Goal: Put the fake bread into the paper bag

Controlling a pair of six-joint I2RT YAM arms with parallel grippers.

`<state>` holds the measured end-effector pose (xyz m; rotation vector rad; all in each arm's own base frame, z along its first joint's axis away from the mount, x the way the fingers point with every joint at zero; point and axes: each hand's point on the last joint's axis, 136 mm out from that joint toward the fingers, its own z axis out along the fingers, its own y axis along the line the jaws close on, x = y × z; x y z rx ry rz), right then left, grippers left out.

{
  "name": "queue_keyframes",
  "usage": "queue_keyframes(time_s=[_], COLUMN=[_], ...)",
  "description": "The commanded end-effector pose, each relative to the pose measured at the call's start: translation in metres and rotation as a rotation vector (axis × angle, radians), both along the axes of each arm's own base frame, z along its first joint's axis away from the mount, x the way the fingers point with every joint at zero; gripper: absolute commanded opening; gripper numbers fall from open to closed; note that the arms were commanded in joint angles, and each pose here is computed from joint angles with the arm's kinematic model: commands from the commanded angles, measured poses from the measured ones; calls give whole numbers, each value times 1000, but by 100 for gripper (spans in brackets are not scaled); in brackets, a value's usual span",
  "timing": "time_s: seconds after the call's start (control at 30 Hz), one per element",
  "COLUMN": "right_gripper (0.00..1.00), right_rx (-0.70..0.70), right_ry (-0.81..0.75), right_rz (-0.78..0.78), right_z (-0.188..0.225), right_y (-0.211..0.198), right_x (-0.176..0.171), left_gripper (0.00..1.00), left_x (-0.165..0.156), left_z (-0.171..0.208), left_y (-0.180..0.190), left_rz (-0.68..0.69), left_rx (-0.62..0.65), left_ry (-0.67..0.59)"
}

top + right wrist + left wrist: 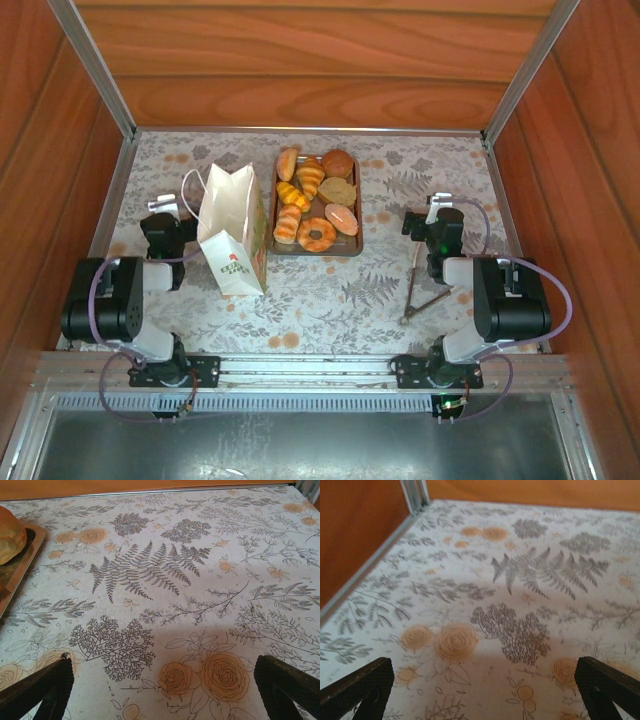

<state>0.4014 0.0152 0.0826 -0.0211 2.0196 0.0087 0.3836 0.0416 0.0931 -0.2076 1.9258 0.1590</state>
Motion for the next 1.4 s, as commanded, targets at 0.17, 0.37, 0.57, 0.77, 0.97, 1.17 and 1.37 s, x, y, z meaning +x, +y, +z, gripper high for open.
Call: queue_keyframes(time_s=[0.17,0.37,0.57,0.77,0.97,1.17,1.37], right_gripper=[100,100,100,100,100,100,100], right_rx=[6,6,72,237,376,426,472], right_ry=[-28,-33,25,77,110,161,195], right_rz=[-2,-27,-52,22,126,112,100], right_z=[9,23,60,109,152,162,160], right_y=[-2,-6,-5,18,44,46,49], right_x=[3,2,-16,-49,-85,-103,-99], left_gripper=[100,100,100,100,100,96,87], left_x=[-13,-18,-34,-49,-88,-143,-180], left_z=[76,117,154,208,243,237,219], left_y=[24,30,44,25,-4,-32,-77], left_rz=[188,265,357,251,159,118,-14], left_rx=[-90,-239,-413,-525,-591,-645,-695], left_ry=[-78,-38,96,112,173,301,480])
